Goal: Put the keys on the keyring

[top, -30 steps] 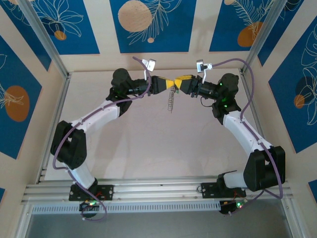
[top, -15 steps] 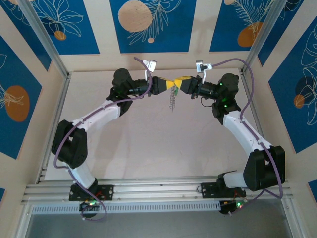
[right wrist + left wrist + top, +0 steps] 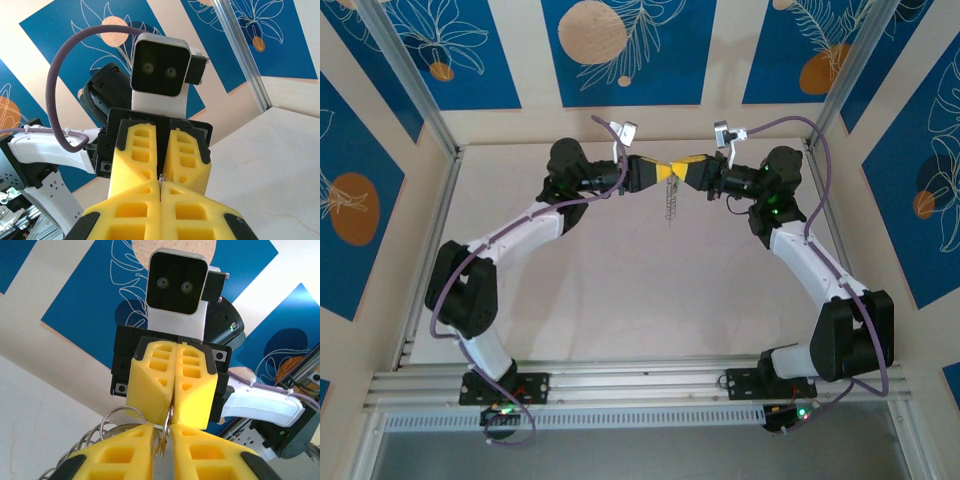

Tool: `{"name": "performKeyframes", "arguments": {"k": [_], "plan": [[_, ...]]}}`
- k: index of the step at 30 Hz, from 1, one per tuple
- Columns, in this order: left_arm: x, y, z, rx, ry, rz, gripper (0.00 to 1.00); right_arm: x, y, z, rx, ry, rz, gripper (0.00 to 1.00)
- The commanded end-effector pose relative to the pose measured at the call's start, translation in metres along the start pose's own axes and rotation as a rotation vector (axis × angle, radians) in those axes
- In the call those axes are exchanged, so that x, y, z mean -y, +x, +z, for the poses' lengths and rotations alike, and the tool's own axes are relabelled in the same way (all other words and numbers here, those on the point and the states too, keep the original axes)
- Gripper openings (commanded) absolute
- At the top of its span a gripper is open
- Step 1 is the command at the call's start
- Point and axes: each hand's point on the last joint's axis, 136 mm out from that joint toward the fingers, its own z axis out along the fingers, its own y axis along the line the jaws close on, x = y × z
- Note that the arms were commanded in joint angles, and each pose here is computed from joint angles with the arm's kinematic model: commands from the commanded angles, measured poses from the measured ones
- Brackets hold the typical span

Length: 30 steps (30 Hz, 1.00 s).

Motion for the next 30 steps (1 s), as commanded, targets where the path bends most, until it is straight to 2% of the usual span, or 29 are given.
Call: {"name": "performKeyframes", "arguments": {"k": [1, 5, 9, 12, 14, 16, 22, 26, 30], "plan": [[0.03, -0.017, 0.003, 0.017, 0.077, 0.128, 0.21, 0.009, 0.006, -0.003, -0.014, 0.003, 0.023, 0.0], [0.033, -0.016, 0.002, 0.011, 0.084, 0.138, 0.22, 0.012, 0.005, -0.006, -0.009, 0.015, 0.029, 0.0], [0.035, -0.013, 0.002, -0.005, 0.097, 0.144, 0.18, 0.013, 0.005, -0.007, -0.006, 0.022, 0.033, 0.0], [0.037, -0.012, 0.003, -0.021, 0.108, 0.147, 0.13, 0.013, 0.005, -0.007, -0.014, 0.017, 0.035, 0.0], [0.037, -0.011, 0.003, -0.032, 0.116, 0.149, 0.04, 0.012, 0.006, -0.006, -0.022, 0.012, 0.034, 0.0], [0.038, -0.011, 0.003, -0.04, 0.121, 0.151, 0.0, 0.011, 0.006, -0.006, -0.032, 0.007, 0.031, 0.0], [0.041, -0.009, 0.003, -0.077, 0.146, 0.179, 0.0, 0.007, 0.007, -0.006, -0.062, -0.001, 0.017, 0.0], [0.044, -0.009, 0.0, -0.099, 0.155, 0.196, 0.13, 0.007, 0.006, -0.008, -0.077, 0.003, 0.011, 0.0], [0.046, -0.008, -0.002, -0.133, 0.161, 0.203, 0.16, 0.007, 0.005, -0.01, -0.09, -0.001, 0.005, 0.0]]}}
